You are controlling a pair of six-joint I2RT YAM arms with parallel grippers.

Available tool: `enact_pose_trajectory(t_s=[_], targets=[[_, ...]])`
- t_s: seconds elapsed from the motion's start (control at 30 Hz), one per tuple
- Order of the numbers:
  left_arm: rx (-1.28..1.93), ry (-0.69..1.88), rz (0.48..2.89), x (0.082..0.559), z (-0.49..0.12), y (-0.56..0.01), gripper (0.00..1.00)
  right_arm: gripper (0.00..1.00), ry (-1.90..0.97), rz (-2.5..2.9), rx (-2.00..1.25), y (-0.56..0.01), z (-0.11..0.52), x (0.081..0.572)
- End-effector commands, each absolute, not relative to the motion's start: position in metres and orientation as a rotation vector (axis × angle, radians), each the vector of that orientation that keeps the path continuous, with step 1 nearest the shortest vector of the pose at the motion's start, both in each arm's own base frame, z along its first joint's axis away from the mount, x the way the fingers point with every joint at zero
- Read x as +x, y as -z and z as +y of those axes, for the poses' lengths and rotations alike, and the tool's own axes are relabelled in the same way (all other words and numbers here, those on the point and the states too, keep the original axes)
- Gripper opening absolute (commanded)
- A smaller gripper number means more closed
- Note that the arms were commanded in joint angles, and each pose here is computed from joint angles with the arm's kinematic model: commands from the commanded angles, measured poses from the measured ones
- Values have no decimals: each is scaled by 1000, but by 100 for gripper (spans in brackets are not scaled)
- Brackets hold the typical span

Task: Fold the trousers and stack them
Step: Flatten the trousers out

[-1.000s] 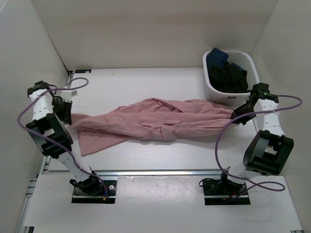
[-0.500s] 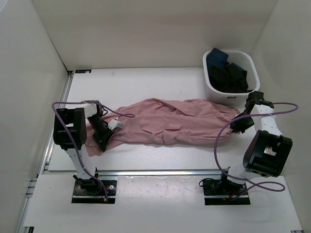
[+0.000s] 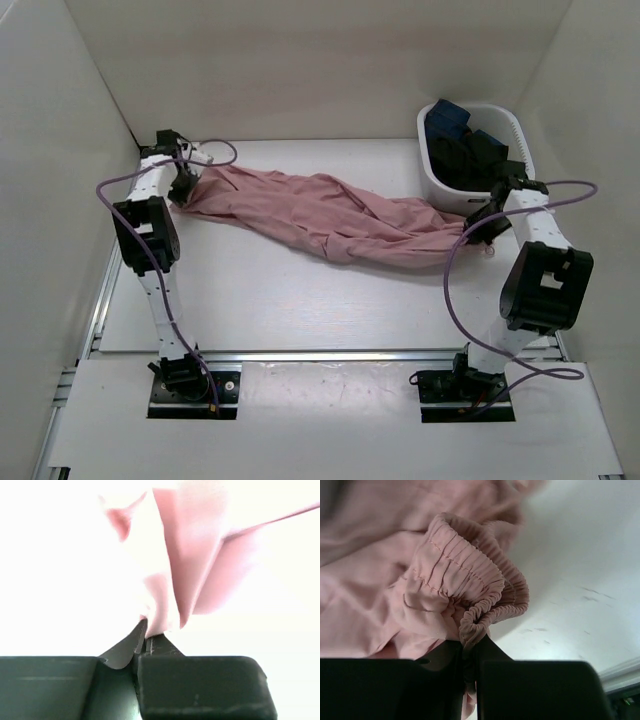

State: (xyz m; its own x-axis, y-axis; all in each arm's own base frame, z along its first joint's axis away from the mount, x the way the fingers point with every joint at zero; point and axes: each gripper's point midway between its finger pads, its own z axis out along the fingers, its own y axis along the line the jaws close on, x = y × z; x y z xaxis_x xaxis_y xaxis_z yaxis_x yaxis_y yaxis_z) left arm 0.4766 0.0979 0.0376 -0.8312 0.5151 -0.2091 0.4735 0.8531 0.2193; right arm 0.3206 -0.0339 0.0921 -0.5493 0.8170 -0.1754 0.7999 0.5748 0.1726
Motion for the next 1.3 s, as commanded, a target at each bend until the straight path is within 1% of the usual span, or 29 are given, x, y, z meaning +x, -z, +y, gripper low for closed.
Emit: enact_pose_trajectory(t_s=[0.0, 0.03, 0.07, 0.13, 0.17, 0.23, 0.27, 0.3, 0.37, 0.4, 0.47, 0.53, 0.57, 0.6, 0.67, 0.7, 0.73, 0.8, 0.83, 0.9, 0.93, 0.97, 1.0, 1.03, 1.07, 1.13, 1.27], targets=[[646, -400, 2515, 535, 118, -106, 14, 0, -232, 2510, 1208, -116, -13, 369], [620, -371, 2493, 537, 118, -117, 14, 0, -240, 2512, 1182, -119, -8, 376], [598, -382, 2434, 542, 121, -144, 14, 0, -263, 2502, 1126, -129, 3, 390], [551, -366, 2388, 542, 122, -170, 14, 0, -283, 2495, 1076, -141, 15, 399], [525, -377, 2335, 540, 129, -197, 14, 0, -313, 2494, 1039, -150, 25, 406], [478, -382, 2279, 537, 138, -227, 14, 0, -325, 2482, 1016, -162, 30, 408], [434, -400, 2232, 530, 149, -254, 14, 0, -330, 2471, 1011, -169, 30, 404], [415, -416, 2219, 525, 157, -264, 14, 0, -339, 2449, 1001, -178, 30, 406], [389, -485, 2195, 512, 178, -286, 14, 0, -304, 2403, 1016, -194, 14, 403], [384, -531, 2162, 505, 184, -306, 14, 0, -277, 2415, 1025, -197, 8, 398], [384, -613, 2169, 490, 200, -321, 14, 0, -263, 2378, 1012, -222, -13, 393], [358, -618, 2218, 462, 213, -329, 14, 0, -279, 2374, 1023, -236, -27, 373], [351, -598, 2247, 450, 215, -326, 14, 0, -264, 2422, 1034, -222, -30, 357], [339, -568, 2304, 425, 220, -314, 14, 0, -249, 2438, 1058, -216, -35, 343], [339, -536, 2407, 390, 220, -290, 14, 0, -279, 2411, 1124, -211, -48, 314], [347, -537, 2457, 369, 227, -278, 14, 0, -281, 2454, 1209, -182, -57, 290], [361, -509, 2552, 339, 219, -250, 14, 0, -299, 2453, 1219, -178, -56, 276], [364, -498, 2673, 296, 222, -215, 14, 0, -322, 2521, 1213, -157, -49, 256], [374, -438, 2771, 263, 209, -177, 14, 0, -339, 2570, 1244, -135, -40, 239], [361, -450, 2850, 232, 210, -144, 14, 0, -351, 2613, 1270, -111, -34, 222], [379, -403, 2921, 205, 198, -111, 14, 0, -339, 2637, 1288, -98, -32, 214], [367, -396, 2932, 197, 196, -98, 14, 0, -302, 2663, 1310, -79, -31, 202], [364, -427, 2907, 198, 200, -88, 14, 0, -284, 2661, 1346, -70, -33, 197], [352, -388, 2949, 183, 194, -68, 14, 0, -271, 2685, 1381, -58, -32, 187], [353, -381, 2955, 181, 192, -61, 14, 0, -256, 2684, 1403, -52, -35, 186], [328, -325, 2983, 170, 187, -47, 14, 0, -215, 2678, 1418, -49, -41, 183], [299, -330, 3019, 156, 188, -38, 14, 0, -119, 2679, 1460, -44, -52, 173]])
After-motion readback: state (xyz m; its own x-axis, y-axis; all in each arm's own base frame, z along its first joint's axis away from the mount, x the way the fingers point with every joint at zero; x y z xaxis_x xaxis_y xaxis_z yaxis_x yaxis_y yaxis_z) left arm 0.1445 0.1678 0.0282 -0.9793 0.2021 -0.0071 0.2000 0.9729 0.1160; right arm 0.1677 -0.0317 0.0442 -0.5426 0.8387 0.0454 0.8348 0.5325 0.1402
